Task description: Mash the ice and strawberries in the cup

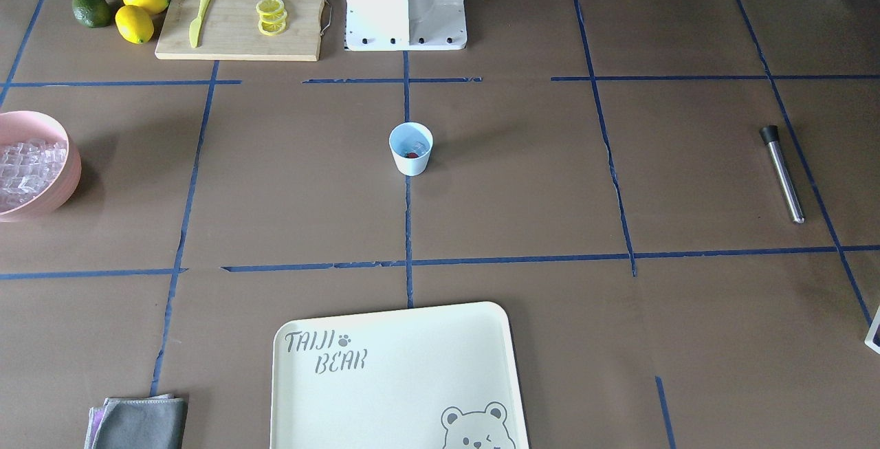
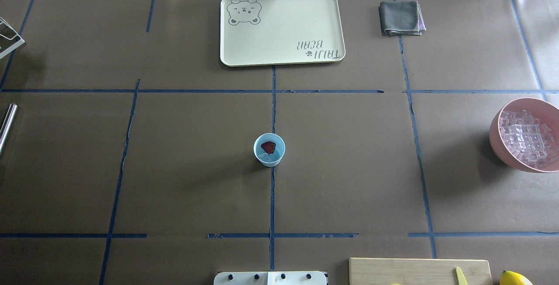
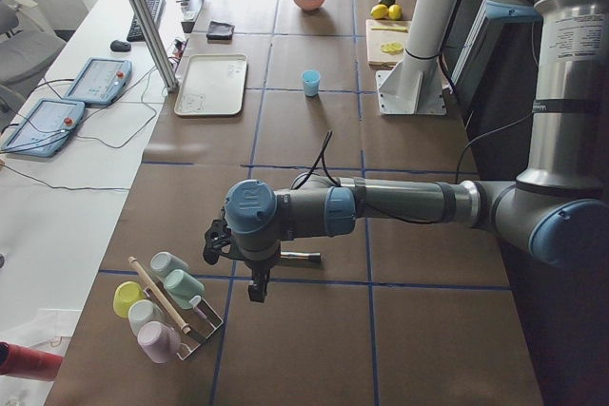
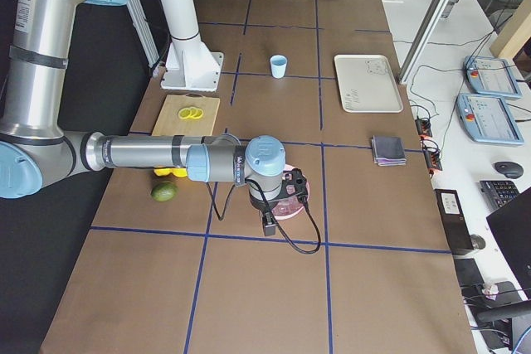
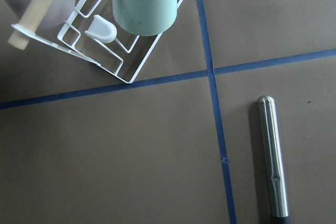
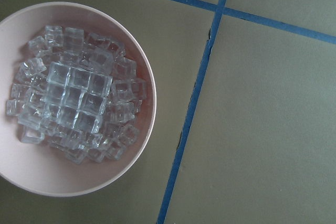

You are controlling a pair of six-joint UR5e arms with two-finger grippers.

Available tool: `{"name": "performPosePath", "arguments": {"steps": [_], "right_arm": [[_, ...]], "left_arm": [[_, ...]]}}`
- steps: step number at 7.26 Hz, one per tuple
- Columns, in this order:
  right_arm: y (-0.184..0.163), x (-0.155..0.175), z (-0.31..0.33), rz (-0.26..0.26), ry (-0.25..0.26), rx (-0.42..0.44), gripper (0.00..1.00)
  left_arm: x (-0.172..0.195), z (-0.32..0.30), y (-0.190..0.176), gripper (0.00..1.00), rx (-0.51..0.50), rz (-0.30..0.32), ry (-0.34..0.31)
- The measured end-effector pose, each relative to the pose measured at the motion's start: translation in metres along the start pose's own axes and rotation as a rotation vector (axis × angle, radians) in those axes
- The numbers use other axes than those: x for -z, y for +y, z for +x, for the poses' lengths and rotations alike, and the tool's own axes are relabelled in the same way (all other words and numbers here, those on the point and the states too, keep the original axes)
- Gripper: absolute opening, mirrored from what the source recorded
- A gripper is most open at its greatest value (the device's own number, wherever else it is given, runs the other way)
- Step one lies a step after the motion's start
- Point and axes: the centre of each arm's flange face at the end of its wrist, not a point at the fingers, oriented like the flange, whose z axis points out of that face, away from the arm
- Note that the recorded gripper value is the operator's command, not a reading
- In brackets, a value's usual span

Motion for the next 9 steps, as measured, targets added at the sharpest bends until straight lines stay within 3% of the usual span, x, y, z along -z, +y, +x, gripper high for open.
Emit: {"name": "performPosePath", "arguments": {"steps": [9], "right_arm": [[-0.0041, 0.0036, -0.0022, 0.008, 0.007, -0.007, 0.99]], "left_arm": [[-0.0046, -0.0023, 0.0155, 1.00, 0.033, -0.005, -0.001]]}}
